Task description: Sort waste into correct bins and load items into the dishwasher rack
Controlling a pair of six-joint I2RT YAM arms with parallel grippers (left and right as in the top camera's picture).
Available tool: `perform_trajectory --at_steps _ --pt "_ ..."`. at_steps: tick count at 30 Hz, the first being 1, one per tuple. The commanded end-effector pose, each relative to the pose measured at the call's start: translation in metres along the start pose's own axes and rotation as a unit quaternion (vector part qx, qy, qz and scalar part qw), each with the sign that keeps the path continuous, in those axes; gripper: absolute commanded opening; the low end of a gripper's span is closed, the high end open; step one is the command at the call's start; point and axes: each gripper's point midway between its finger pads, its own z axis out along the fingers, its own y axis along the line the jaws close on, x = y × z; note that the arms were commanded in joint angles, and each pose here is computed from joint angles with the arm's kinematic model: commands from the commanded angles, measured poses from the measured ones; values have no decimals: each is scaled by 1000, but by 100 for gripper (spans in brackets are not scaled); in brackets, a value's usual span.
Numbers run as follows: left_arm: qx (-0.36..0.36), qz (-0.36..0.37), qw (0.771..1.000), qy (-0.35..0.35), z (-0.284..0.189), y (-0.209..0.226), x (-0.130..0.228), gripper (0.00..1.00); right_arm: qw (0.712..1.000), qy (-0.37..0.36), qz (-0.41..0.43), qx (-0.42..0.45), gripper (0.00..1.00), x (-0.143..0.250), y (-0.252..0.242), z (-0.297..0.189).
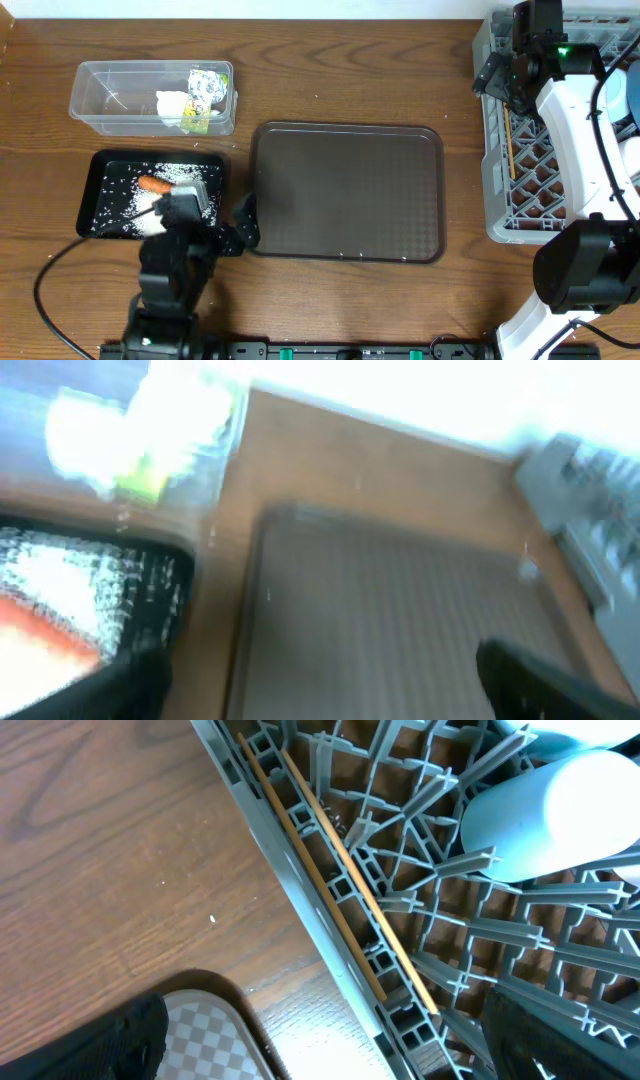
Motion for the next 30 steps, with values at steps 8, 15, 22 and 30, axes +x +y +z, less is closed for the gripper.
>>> perform_trajectory --at_steps 8,15,22,30 --pt "27 78 990 -117 4 11 22 100 1000 0 9 8 99 -1 -4 3" --pt "7 96 980 -173 -4 17 8 100 1000 0 9 8 99 -1 -4 3" --pt "-26 87 989 -120 0 35 34 100 1000 0 9 8 99 -1 -4 3" --pt "-28 86 988 -121 0 36 33 100 1000 0 9 8 99 -1 -4 3"
